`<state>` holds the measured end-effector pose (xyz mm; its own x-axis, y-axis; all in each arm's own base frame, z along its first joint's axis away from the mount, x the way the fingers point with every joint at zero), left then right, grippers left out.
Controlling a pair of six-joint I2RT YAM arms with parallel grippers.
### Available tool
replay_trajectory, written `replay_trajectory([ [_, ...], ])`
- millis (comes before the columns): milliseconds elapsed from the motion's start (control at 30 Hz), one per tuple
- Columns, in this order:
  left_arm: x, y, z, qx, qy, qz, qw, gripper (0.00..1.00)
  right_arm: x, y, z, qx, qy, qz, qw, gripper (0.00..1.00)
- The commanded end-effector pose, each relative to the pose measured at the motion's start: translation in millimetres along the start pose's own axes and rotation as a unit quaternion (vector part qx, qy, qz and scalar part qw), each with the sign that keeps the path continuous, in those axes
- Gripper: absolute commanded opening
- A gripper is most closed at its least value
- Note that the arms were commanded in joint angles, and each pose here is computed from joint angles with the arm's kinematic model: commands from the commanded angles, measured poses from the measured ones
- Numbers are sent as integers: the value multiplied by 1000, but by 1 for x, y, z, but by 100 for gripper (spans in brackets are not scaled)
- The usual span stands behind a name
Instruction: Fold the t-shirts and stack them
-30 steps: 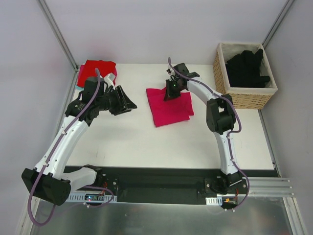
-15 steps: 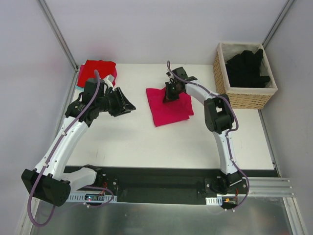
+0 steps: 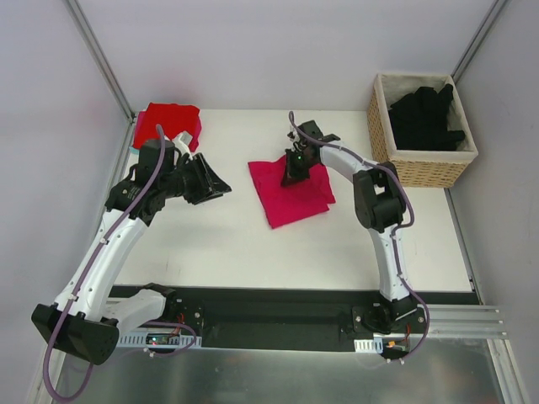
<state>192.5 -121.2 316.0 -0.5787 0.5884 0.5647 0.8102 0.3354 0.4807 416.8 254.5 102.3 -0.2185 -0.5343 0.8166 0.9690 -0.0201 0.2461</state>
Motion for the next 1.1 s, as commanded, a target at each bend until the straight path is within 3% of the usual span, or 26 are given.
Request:
replay_trajectory([
  [0, 4, -1, -4, -2, -6, -2, 1000, 35, 12, -78, -13, -27, -81, 143, 986, 1],
  [267, 4, -6, -4, -4, -22, 18, 1000, 35, 40, -142, -3, -12, -91, 198, 976, 1],
  [600, 8, -11, -5, -16, -42, 29, 999, 35, 80, -185, 13, 128, -170, 286, 934, 1],
  [767, 5, -12, -4, -18, -48, 41, 998, 35, 100, -186, 21, 251, -212, 291, 899, 1],
  [867, 3, -12, -4, -21, -50, 49, 997, 35, 99, -182, 24, 286, -205, 295, 888, 1],
  [1067, 2, -10, -6, -25, -56, 52, 997, 35, 93, -166, 42, 294, -198, 276, 893, 1],
])
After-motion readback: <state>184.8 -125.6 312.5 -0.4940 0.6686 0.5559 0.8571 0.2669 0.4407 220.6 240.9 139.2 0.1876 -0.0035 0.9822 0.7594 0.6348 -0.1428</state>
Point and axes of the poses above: each gripper's point midway between its finger pads, its own x axis back along the fingers, its own z axis along the line the jaws close on, y = z × x, the point moved 9 cm from there along x, back along the fingers, and after that the axes turned 6 degrees about -x, right-handed, at the moved point
